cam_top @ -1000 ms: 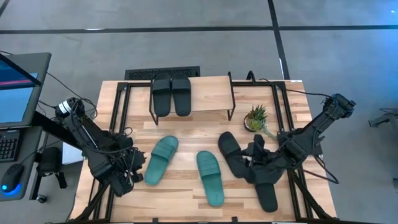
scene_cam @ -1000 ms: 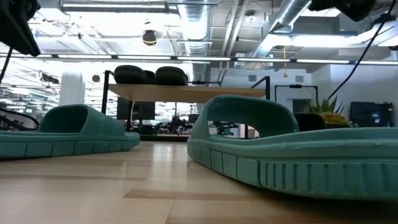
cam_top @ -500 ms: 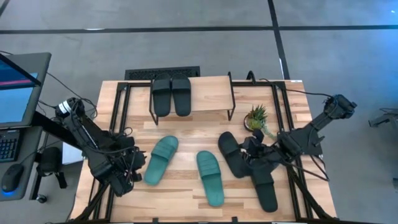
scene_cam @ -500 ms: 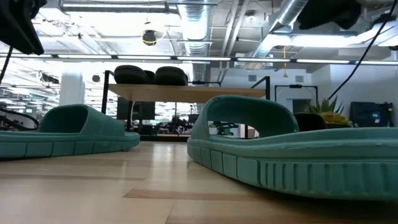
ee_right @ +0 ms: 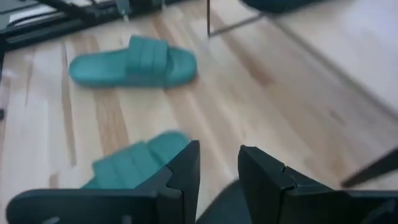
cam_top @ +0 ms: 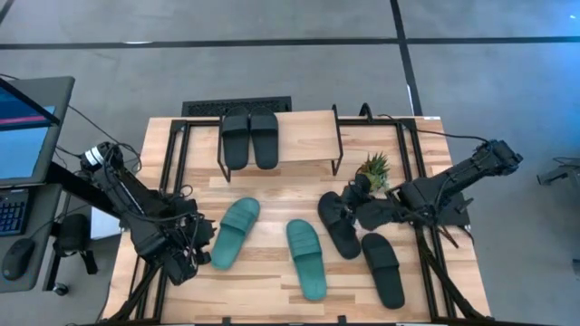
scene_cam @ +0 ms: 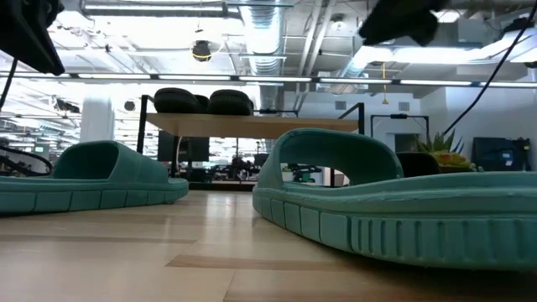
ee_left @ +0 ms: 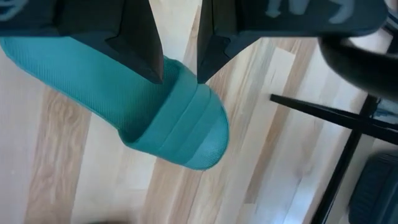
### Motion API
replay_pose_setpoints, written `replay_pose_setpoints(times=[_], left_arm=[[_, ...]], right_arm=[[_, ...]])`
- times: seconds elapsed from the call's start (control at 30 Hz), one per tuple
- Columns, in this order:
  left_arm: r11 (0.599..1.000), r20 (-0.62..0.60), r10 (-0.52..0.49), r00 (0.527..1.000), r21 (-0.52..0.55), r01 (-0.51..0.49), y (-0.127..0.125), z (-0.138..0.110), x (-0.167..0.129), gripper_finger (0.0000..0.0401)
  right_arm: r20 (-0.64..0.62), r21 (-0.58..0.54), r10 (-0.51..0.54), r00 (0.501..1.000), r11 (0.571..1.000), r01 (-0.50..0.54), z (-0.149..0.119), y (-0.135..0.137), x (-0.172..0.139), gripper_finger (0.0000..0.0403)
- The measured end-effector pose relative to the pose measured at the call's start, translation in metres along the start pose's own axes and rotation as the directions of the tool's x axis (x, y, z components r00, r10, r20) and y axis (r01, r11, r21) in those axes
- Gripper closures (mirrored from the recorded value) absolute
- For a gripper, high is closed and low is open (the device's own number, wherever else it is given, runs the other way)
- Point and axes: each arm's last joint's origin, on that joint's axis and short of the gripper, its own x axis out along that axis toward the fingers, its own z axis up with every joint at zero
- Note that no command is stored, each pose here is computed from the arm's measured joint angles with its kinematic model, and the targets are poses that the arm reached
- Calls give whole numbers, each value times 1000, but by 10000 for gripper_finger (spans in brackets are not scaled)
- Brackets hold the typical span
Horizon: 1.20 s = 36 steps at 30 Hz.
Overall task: Pick and place slides into the shelf
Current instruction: Put the black slide on the shelf
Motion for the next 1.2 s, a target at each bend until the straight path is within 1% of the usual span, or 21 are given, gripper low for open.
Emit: replay_pose_setpoints(times=[0.1, 0.17, 0.23, 0.3, 0.4, 0.47, 0.6, 0.67, 0.8, 0.93, 1.07, 1.2], left_arm=[[1000, 1, -2, 1000, -12, 2, 0, 1, 1, 314], [1000, -2, -1, 1000, -18, 1, 0, 2, 2, 314], [1000, -5, -4, 1000, -28, 4, 0, 2, 2, 315], [999, -8, -5, 1000, -40, 5, 0, 2, 2, 314], [998, -26, -21, 999, -63, 20, -1, 2, 2, 314], [997, -35, -35, 999, -67, 32, -2, 2, 2, 314], [998, -41, -41, 998, -58, 38, -2, 2, 2, 314], [998, -40, -38, 998, -55, 35, -2, 2, 2, 314], [999, -26, -25, 999, -46, 24, -1, 2, 2, 314], [999, -24, -24, 999, -24, 24, -1, 2, 2, 314], [999, -23, -24, 999, -22, 24, -1, 2, 2, 314], [999, -22, -24, 999, -48, 23, -1, 2, 2, 314]], right_arm=[[39, -11, -32, 999, 999, 32, 10, -6, 16, 305], [39, -10, -58, 998, 998, 58, 12, -12, 25, 305], [69, 25, -62, 996, 998, 61, 20, -13, 34, 305], [26, -1, -63, 998, 998, 63, 16, -13, 39, 305], [6, -50, -39, 999, 998, 39, 16, -6, 41, 305], [-18, -99, -32, 999, 995, 30, 12, -1, 38, 305], [-61, -158, -20, 998, 987, 10, 0, 9, 31, 305], [-81, -183, -37, 996, 983, 21, -7, 13, 26, 305], [-103, -197, -68, 992, 979, 46, -19, 20, 17, 305], [-130, -189, -69, 989, 981, 44, -27, 24, 11, 305], [-152, -214, -93, 984, 975, 59, -37, 32, 14, 300], [-187, -260, -105, 977, 964, 54, -50, 43, 25, 279]])
